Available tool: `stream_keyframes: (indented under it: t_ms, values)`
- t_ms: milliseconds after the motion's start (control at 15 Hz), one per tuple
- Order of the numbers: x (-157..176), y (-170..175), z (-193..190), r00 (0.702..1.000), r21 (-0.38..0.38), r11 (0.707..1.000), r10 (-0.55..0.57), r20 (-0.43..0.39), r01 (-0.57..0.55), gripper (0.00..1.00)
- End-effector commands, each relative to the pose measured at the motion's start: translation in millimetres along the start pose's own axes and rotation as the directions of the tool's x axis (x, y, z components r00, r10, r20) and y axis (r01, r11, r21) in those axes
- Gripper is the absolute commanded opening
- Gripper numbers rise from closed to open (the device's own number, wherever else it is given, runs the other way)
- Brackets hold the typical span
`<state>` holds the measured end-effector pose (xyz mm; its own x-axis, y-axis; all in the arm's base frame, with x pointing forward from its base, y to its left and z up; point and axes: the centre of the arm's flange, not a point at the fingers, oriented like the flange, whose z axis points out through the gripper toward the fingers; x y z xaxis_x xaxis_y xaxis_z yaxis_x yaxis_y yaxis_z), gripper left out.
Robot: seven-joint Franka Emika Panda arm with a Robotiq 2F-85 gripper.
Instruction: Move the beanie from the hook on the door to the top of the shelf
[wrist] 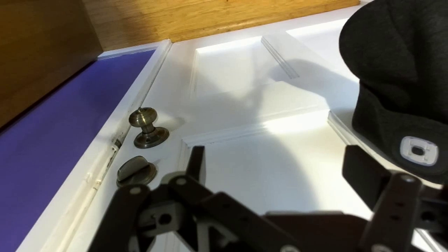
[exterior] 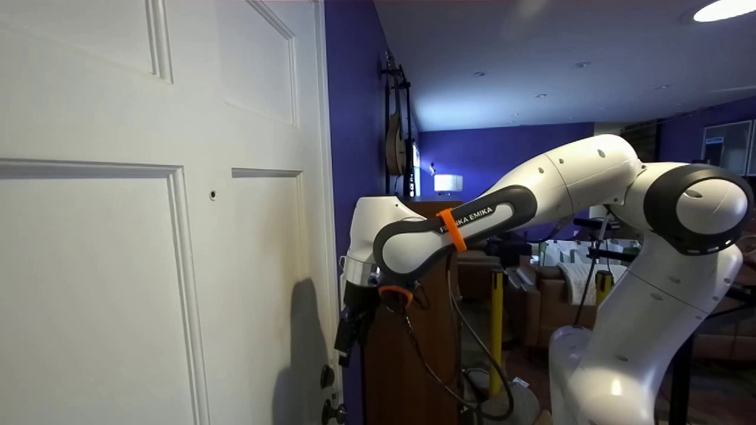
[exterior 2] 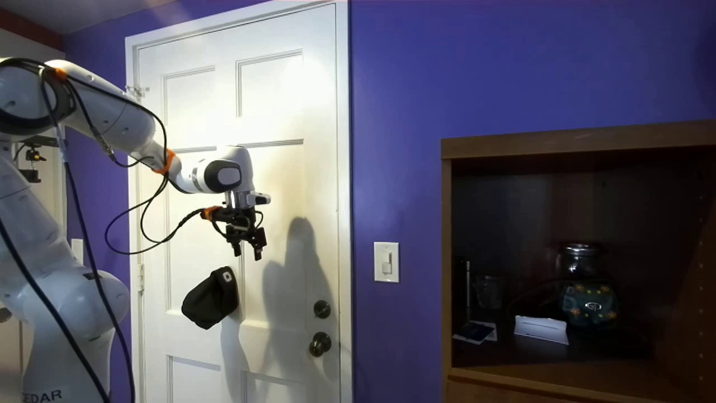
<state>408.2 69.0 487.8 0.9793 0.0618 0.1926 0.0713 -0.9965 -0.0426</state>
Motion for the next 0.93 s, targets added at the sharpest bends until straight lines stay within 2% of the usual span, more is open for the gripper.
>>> stream_keyframes:
  t_ms: [0,267,467,533,667,733,867]
  values:
    - [-1.3,-31.9,6.2,0.999,0.088,0.996,-0.028,0.031,0.025,1.0]
    - [-7.9,-68.9,20.1,0.997,0.176,0.983,-0.061,0.038,0.054,1.0]
    - [-12.9,-99.7,32.9,0.994,0.237,0.97,-0.072,0.086,0.05,1.0]
    - [-14.0,-108.0,38.6,0.992,0.232,0.971,-0.074,0.102,0.049,1.0]
    - [-16.0,-115.6,52.9,0.99,0.157,0.987,-0.06,0.128,0.039,1.0]
    - [-19.9,-106.3,40.1,0.99,0.189,0.98,-0.077,0.12,0.053,1.0]
    - [-21.0,-113.3,50.2,0.988,0.178,0.983,-0.075,0.138,0.05,1.0]
